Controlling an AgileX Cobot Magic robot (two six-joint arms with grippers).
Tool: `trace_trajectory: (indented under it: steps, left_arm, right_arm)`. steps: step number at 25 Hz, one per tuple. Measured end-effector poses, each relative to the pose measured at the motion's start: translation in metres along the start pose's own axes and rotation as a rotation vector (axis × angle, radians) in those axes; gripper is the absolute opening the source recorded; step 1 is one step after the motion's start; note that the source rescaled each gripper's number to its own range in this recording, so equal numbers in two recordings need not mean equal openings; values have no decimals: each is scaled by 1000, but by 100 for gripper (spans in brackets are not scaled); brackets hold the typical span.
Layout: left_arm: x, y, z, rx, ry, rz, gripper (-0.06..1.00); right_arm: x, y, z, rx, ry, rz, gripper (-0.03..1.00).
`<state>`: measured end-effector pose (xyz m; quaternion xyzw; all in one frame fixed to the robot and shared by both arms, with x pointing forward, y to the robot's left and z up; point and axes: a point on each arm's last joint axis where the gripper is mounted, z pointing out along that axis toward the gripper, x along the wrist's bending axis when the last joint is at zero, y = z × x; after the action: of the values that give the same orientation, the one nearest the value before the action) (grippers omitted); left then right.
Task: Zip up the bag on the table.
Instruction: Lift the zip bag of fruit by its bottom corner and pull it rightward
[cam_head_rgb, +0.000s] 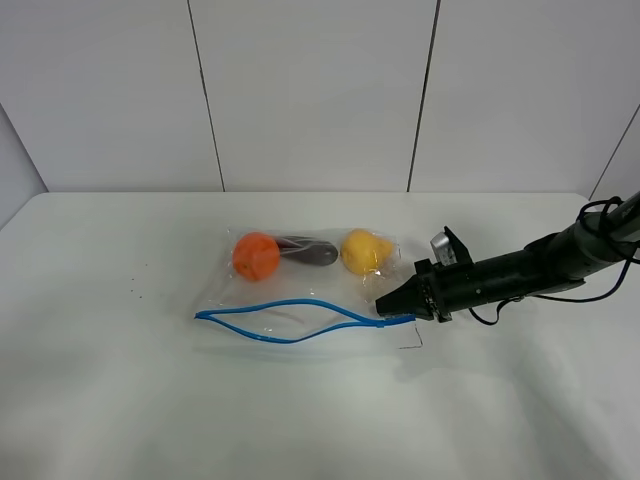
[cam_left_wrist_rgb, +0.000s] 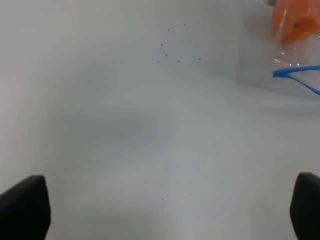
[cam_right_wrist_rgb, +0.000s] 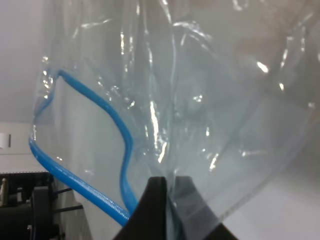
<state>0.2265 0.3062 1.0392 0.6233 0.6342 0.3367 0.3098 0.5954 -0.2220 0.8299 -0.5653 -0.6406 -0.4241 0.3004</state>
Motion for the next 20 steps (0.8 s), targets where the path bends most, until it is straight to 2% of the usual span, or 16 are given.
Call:
trace_trajectory:
  steps: [10, 16, 20]
  left_arm:
    - [0, 0, 0, 0, 0, 0, 100]
    - [0, 0, 0, 0, 0, 0, 100]
    - [0, 0, 0, 0, 0, 0, 100]
  right_arm:
    - [0, 0, 0, -2, 3, 14, 0]
    - [8, 0, 0, 16, 81, 33, 0]
    - [12, 1, -2, 13, 91, 35, 0]
